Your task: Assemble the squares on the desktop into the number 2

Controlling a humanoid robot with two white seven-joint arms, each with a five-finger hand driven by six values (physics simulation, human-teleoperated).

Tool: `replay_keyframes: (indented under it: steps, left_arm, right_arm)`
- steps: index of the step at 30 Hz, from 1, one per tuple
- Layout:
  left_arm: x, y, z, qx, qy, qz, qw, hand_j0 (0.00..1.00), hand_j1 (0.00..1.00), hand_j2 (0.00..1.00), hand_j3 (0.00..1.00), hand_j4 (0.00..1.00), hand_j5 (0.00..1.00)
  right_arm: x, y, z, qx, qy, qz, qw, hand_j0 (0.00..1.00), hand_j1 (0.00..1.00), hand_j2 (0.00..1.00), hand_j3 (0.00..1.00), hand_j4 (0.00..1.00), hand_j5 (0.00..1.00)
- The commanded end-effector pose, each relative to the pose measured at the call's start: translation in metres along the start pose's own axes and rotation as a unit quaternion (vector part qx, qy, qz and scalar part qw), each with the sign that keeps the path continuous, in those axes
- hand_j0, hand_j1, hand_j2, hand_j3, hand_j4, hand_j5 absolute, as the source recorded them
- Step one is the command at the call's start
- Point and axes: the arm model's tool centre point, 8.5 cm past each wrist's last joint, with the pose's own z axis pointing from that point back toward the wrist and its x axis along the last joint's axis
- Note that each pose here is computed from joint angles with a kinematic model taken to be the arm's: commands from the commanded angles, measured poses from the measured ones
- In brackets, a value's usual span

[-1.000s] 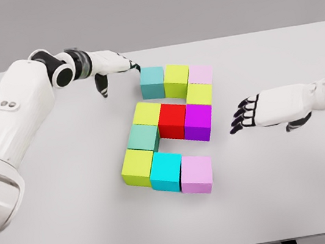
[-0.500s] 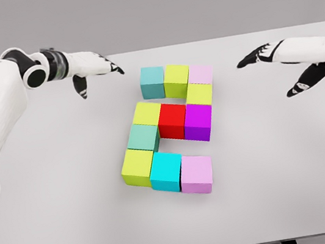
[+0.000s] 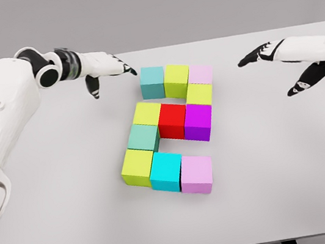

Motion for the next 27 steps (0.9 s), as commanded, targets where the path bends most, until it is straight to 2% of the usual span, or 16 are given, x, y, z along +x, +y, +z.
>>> replay_keyframes:
  steps: [1, 23, 27]
  left_arm:
    - [0.0019, 0.002, -0.0012, 0.003, -0.002, 0.002, 1.0, 1.0, 1.0, 1.0, 1.0, 1.0, 1.0]
    - [0.0105, 0.0092, -0.0068, 0.009, -0.01, -0.001, 0.9999, 1.0, 1.0, 1.0, 1.0, 1.0, 1.0]
    - [0.0066, 0.0099, -0.0039, 0.012, -0.006, 0.004, 0.9999, 1.0, 1.0, 1.0, 1.0, 1.0, 1.0]
  right_arm:
    - [0.0002, -0.0014, 0.0007, -0.003, 0.0, -0.002, 1.0, 1.0, 1.0, 1.0, 1.0, 1.0, 1.0]
    - [0.0015, -0.0064, 0.0021, -0.005, 0.0, 0.004, 1.0, 1.0, 1.0, 1.0, 1.0, 1.0, 1.0]
    - [0.0016, -0.0071, 0.0021, -0.006, 0.0, 0.004, 1.0, 1.0, 1.0, 1.0, 1.0, 1.0, 1.0]
